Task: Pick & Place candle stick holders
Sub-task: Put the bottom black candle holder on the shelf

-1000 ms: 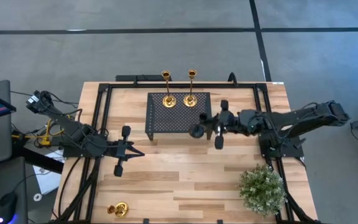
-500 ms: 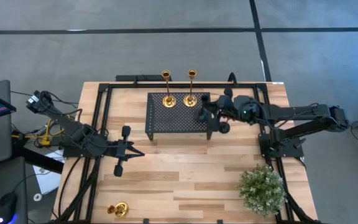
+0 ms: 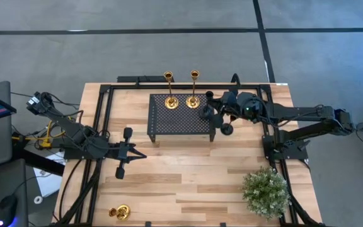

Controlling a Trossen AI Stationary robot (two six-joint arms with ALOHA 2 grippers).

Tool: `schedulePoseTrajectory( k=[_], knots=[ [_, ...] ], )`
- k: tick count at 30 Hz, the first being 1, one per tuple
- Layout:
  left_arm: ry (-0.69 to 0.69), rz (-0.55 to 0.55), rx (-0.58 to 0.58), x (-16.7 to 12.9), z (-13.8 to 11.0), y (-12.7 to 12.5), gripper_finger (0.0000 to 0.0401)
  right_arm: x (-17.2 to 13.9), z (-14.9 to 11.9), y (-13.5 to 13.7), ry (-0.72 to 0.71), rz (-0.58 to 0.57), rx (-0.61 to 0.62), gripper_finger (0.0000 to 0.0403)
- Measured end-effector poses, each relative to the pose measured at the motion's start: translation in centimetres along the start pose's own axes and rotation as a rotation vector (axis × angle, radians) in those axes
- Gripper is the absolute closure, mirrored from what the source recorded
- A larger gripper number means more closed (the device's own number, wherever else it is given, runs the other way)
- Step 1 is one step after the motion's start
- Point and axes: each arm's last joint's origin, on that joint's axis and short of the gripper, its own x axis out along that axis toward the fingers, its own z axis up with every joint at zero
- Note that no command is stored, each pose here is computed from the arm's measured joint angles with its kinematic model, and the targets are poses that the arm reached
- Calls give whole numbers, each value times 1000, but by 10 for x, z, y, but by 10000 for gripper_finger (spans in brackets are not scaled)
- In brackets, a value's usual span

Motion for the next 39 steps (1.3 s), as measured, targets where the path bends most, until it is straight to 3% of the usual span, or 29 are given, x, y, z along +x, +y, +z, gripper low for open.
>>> schedulePoseTrajectory(
  k=[39],
  knots=[
    [0, 0, 0, 0, 0, 0, 391, 0, -5, 2, 47, 52, 36, 403]
  ],
)
